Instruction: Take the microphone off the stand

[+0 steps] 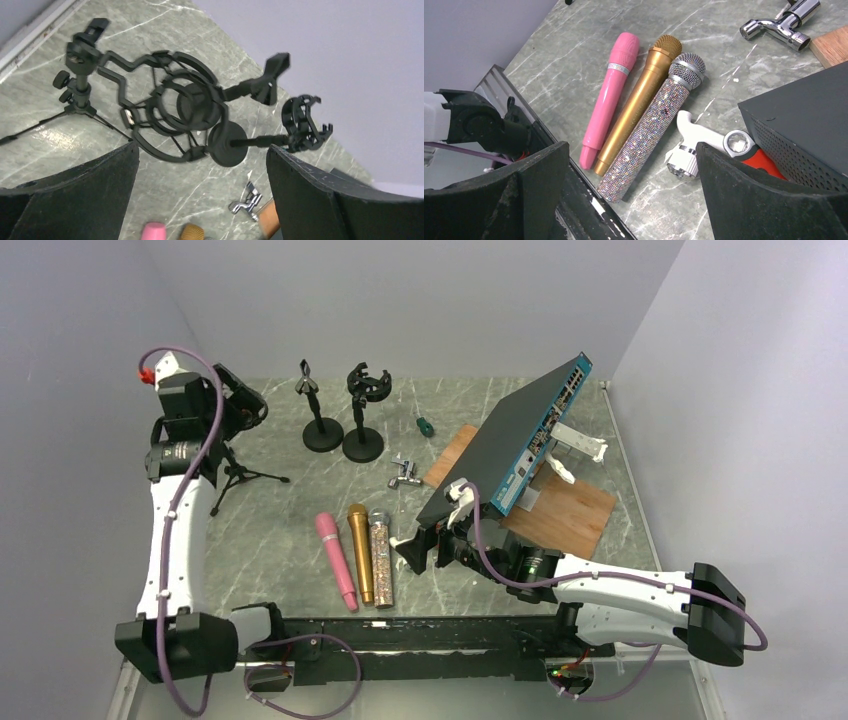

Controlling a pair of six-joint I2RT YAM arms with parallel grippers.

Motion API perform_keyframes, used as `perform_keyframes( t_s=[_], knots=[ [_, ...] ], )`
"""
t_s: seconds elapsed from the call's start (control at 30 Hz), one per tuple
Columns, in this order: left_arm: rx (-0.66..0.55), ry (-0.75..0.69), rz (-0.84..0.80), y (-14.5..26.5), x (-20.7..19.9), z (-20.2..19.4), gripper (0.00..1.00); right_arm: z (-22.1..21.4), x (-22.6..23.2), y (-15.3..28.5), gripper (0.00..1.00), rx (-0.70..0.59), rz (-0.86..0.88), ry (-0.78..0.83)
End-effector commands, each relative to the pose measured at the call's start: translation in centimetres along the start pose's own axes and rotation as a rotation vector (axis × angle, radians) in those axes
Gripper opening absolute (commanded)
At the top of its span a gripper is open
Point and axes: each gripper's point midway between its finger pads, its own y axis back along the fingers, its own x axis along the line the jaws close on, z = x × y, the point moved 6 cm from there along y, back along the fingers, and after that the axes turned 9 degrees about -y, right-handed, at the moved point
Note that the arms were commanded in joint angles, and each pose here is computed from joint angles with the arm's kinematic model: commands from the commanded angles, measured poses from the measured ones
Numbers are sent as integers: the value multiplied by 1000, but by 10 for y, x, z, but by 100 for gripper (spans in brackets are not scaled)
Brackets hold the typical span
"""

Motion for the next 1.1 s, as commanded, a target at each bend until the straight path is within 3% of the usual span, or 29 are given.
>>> perform_keyframes(
  t_s=[0.0,0.2,0.4,0.63,0.77,0.93,1.07],
  knots=[
    [30,214,-54,-10,10,13,99,3,-6,2,99,-28,-30,9],
    [-43,314,30,-20,54,18,99,4,-7,4,100,-43,-23,8],
    [-139,501,71,-28,95,-9,99,2,-7,3,100,-34,-27,10],
    [-222,654,98,-22,110,-29,98,1,-10,6,100,-36,-33,10],
    [-283,601,87,-12,111,-28,99,1,-12,5,100,-40,-39,13],
    [-383,320,-58,1,87,-4,99,-1,-10,1,100,-28,-32,20],
    [-266,324,76,10,88,-19,99,-2,-8,-2,100,-14,-31,28]
  ],
)
